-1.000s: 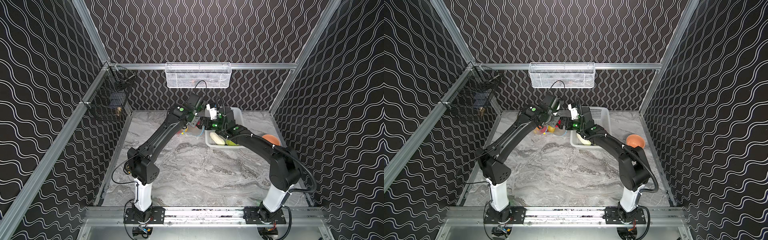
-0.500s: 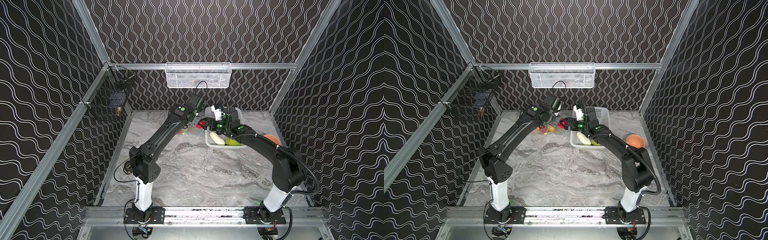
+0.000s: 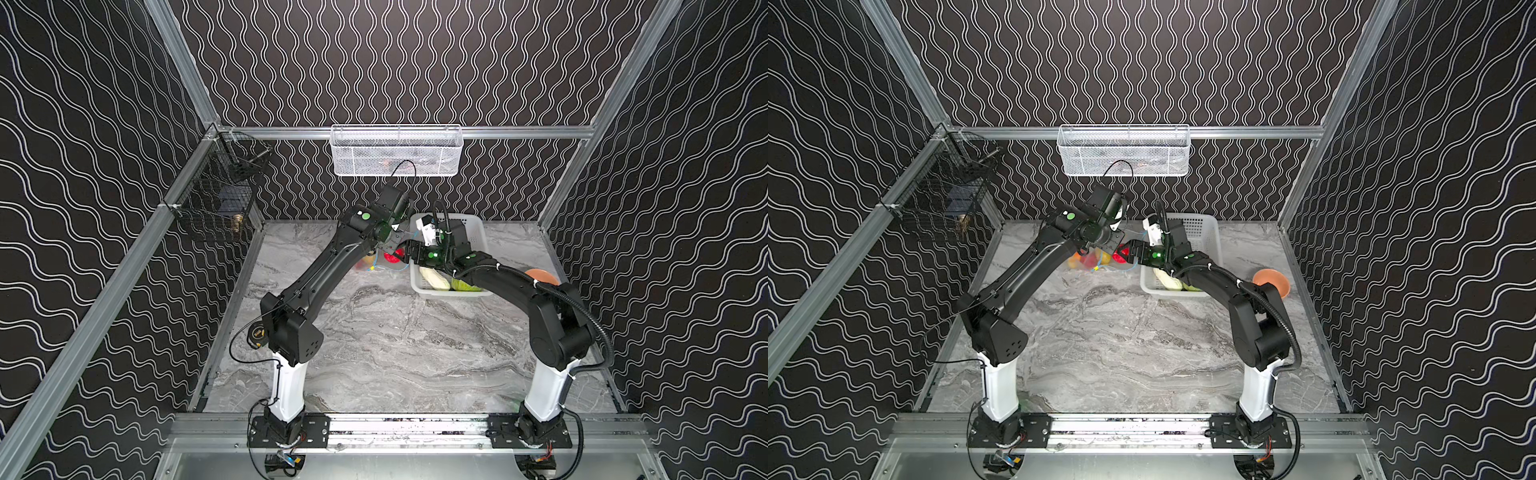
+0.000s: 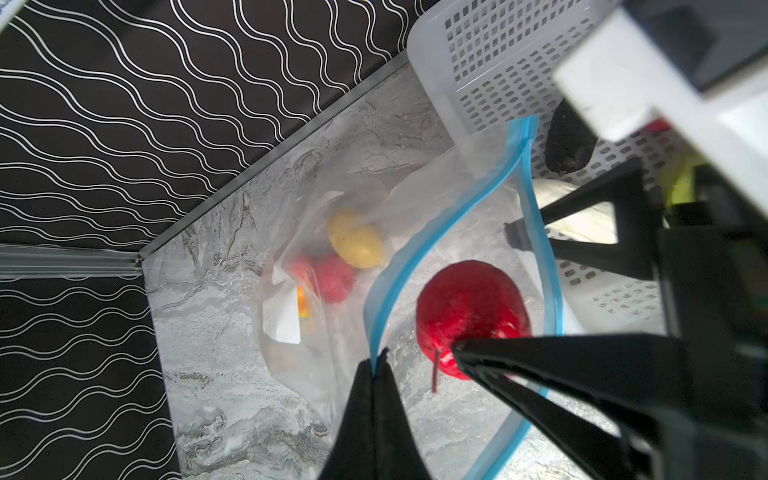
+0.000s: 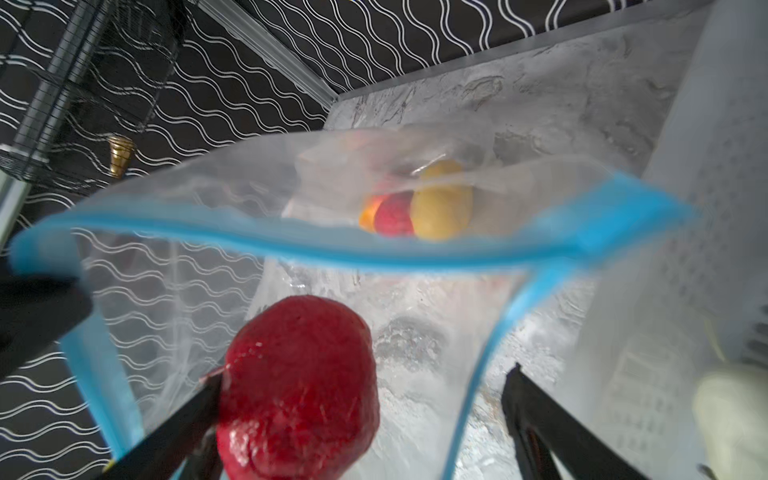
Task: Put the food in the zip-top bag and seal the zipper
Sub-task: 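Lower the red apple into the bag held open by the left gripper, then open the right gripper to release the apple inside the bag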
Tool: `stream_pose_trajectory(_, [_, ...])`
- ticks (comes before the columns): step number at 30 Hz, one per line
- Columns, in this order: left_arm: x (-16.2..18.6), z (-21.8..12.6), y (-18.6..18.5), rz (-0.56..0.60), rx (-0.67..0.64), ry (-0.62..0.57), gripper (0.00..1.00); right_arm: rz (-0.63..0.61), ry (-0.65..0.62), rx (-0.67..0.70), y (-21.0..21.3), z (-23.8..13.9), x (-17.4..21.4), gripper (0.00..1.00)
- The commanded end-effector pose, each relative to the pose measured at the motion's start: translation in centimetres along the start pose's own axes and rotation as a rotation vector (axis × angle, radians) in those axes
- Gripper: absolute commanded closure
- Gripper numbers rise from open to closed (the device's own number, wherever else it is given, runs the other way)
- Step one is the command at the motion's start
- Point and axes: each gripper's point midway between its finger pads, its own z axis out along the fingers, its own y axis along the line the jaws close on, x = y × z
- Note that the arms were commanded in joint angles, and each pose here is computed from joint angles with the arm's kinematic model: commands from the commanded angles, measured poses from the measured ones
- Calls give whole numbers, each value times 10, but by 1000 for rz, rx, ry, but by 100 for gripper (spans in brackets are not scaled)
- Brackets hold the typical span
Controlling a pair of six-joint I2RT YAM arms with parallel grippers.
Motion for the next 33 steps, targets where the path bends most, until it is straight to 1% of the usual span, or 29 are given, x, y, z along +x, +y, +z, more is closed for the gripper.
stream_pose_trajectory(1, [-1,0,3,9,-2,-1,100,-25,-22,-82,12,8,-9,1])
stream_pose_trajectory(6, [2,4,10,-26,28,13,100,-21,-9,-117,2,16,-7,1])
stream_pose_trajectory(10, [5,0,24,-67,51,0,100,-12,-28,-142,-6,10,-7,1])
stream_pose_trajectory(12, [7,1,34,-100,72,-8,100,14,-50,-116,-24,2,-15,1])
stream_pose_trajectory(15, [11,6,50,-146,74,3,100,35,-52,-119,-32,-5,-17,1])
stream_pose_trajectory(18, [16,15,63,-164,48,31,100,30,-68,-118,-33,-12,-22,1])
stream_pose_trajectory(21, [19,20,67,-199,75,47,100,15,-85,-136,-28,-18,-25,1])
stream_pose_trajectory(24, [17,18,67,-225,102,45,100,2,-80,-170,-22,-21,-27,1])
stream_pose_trajectory(27, [15,16,69,-230,100,36,100,-9,-84,-183,-16,-24,-29,1])
stream_pose_trajectory(30, [15,14,70,-231,96,31,100,-19,-90,-174,-12,-27,-33,1])
stream_pose_trajectory(33, [15,13,72,-224,84,24,100,-14,-89,-124,-15,-30,-37,1])
